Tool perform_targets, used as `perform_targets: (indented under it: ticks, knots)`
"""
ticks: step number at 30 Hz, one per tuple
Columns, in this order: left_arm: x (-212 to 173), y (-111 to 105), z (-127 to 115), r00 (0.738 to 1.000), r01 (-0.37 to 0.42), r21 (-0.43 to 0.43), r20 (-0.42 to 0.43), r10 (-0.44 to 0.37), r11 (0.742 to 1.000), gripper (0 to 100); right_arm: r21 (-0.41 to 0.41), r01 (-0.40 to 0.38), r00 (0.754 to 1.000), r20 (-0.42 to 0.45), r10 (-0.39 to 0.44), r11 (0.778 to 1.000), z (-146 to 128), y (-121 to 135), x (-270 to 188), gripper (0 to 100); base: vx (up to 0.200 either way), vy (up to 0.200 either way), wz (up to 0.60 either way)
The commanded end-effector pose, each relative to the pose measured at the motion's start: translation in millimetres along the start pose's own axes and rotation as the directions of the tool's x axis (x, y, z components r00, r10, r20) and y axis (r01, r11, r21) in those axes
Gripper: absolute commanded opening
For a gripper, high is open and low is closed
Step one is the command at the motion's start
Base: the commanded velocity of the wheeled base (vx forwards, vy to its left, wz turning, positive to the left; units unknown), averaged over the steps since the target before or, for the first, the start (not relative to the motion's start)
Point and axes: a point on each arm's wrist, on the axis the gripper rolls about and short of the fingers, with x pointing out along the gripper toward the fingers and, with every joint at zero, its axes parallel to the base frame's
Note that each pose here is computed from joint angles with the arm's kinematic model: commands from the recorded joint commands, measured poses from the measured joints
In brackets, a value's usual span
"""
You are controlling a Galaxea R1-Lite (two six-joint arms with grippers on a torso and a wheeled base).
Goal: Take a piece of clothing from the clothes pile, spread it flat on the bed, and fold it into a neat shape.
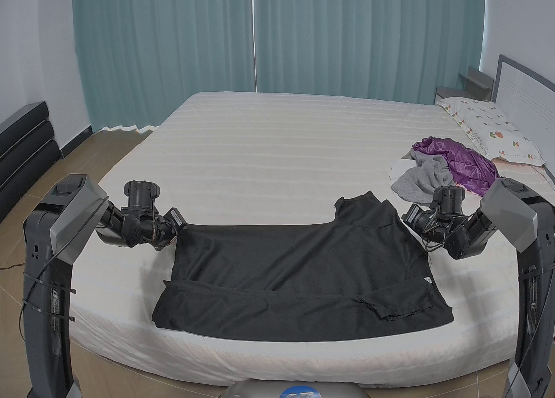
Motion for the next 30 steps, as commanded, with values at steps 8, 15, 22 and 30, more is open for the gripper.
perform_targets:
  ticks: [8, 15, 22, 30]
  knots:
    - [-5.3, -1.5, 1.3, 1.000, 0.000, -0.002, 0.003, 0.000, 1.000, 0, 0.011, -0.004, 1.000, -0.011, 0.004, 1.000, 5.9, -0.3, -9.8, 0, 0.000, 0.000, 0.00]
    - [-4.5, 0.7, 0.1, 1.000, -0.004, 0.000, -0.001, 0.004, 1.000, 0, -0.005, -0.003, 1.000, -0.011, 0.002, 1.000, -3.1, -3.7, 8.7, 100, 0.000, 0.000, 0.00]
    - [-3.1, 2.0, -1.9, 1.000, -0.009, 0.000, -0.007, 0.009, 1.000, 0, -0.011, -0.005, 1.000, -0.024, 0.005, 1.000, -10.9, -5.7, 29.0, 100, 0.000, 0.000, 0.00]
    - [-3.1, 2.0, -1.9, 1.000, -0.007, -0.002, -0.008, 0.007, 1.000, 0, 0.002, -0.002, 1.000, -0.013, 0.002, 1.000, -10.4, -11.8, 34.0, 0, 0.000, 0.000, 0.00]
